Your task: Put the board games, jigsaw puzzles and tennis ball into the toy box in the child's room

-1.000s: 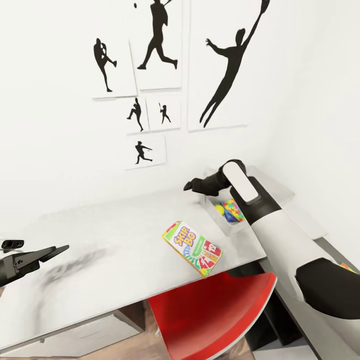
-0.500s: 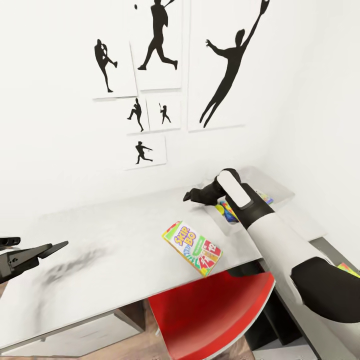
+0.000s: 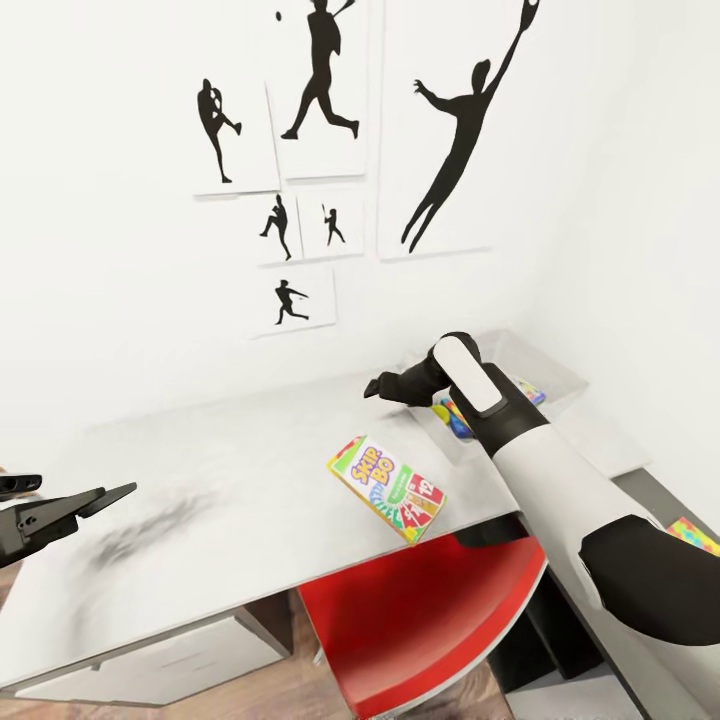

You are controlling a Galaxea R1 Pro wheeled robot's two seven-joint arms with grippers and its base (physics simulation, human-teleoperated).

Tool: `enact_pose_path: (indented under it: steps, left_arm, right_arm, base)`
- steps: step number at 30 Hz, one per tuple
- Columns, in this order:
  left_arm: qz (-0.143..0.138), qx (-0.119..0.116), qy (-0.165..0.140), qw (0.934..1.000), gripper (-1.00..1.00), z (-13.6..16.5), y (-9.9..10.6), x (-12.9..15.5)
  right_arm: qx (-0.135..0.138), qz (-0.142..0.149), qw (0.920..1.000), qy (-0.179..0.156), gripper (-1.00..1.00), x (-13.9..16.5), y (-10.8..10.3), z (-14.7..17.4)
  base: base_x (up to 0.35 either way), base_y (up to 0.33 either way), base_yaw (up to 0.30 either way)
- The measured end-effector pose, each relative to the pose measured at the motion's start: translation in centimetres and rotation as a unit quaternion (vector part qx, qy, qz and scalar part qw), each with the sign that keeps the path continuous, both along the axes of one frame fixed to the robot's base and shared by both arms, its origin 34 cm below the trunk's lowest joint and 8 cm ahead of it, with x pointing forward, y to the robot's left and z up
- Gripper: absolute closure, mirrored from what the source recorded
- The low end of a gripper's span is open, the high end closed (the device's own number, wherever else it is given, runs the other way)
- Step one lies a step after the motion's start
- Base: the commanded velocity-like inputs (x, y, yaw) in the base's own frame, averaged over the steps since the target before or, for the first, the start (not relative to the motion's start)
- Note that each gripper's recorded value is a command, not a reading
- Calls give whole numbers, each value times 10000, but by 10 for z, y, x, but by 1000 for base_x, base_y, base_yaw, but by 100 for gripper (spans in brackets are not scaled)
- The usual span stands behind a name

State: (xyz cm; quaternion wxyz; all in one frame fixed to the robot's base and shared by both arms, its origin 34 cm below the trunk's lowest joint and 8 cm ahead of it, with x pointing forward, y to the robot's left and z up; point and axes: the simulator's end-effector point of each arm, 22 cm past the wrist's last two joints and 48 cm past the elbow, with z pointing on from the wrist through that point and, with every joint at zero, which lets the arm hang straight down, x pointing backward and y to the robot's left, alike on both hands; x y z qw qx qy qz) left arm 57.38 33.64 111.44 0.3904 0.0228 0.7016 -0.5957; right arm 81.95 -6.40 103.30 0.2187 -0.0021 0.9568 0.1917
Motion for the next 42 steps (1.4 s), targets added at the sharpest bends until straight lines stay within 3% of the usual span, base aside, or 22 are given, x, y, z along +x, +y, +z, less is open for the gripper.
enact_pose_path:
  steps: [26, 42]
  left_arm:
    - [0, 1, 3, 10000, -100, 0, 0, 0]
    - [0, 0, 106, 9999, -100, -10, 0, 2]
  right_arm:
    - [-46, -36, 9999, 120, -100, -3, -4, -10]
    - [-175, -116, 9985, 502, -100, -10, -14, -47]
  base:
    - [-29, 72, 0]
    - [0, 3, 0]
